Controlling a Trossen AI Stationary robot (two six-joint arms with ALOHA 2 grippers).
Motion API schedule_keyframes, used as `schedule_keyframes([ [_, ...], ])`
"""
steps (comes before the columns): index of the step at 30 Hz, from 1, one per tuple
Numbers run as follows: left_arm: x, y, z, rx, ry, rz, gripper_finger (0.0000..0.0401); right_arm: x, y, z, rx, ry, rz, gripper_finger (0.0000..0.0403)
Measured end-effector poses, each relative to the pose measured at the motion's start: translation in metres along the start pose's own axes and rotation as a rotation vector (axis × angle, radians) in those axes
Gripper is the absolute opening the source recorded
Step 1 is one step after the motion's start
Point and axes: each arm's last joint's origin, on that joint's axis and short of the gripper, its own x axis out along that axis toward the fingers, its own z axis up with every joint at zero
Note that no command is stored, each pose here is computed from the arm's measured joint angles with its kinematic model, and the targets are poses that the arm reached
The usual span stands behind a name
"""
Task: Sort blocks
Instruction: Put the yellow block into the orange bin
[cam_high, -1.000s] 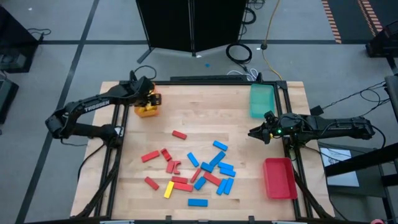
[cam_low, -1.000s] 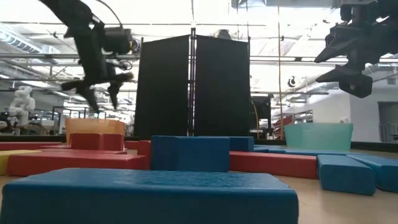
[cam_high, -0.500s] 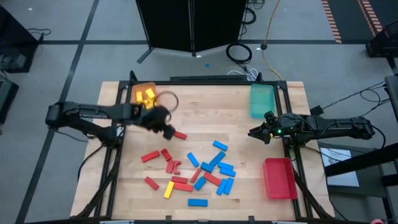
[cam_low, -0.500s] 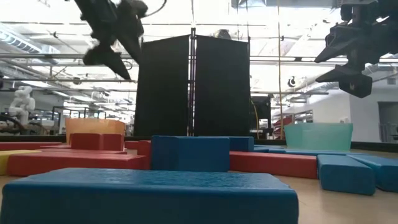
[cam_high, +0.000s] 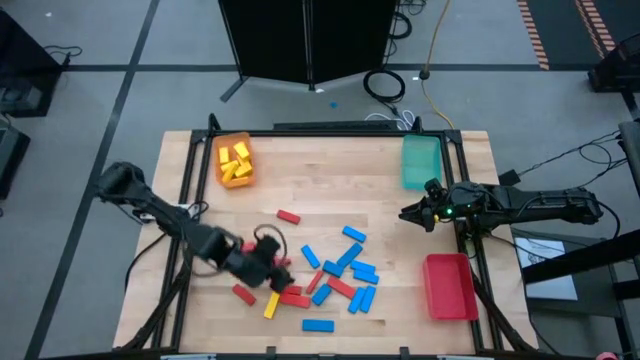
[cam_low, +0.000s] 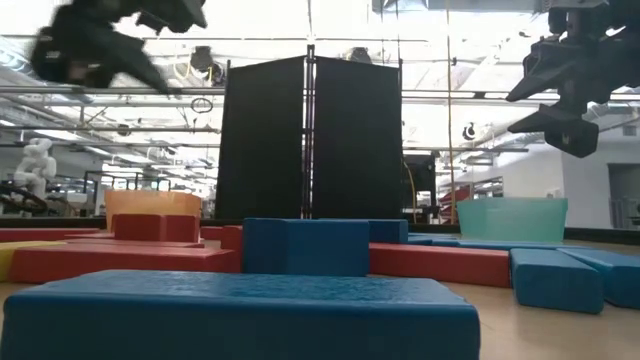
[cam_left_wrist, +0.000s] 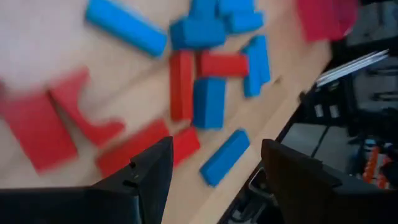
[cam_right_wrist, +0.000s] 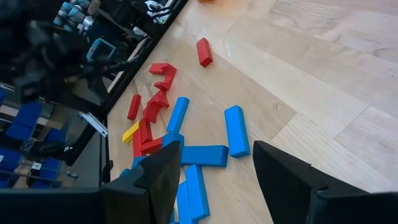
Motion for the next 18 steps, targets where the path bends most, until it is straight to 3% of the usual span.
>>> schedule_keyframes([
  [7,0.029,-0.012,-0.036,-0.048,0.080,0.086,0.0239,0.000,0.000,0.000,-0.008,0.002,-0.001,0.0194],
  [15,0.034,-0.008,-0.042,-0.143,0.164,0.414,0.0239,0.000,0.000,0.000,-0.026,0.002,-0.001,0.0194],
  [18,0.038,-0.006,-0.045,-0.182,0.181,0.452,0.0239,0.000,0.000,0.000,-0.026,0.002,-0.001,0.0194],
])
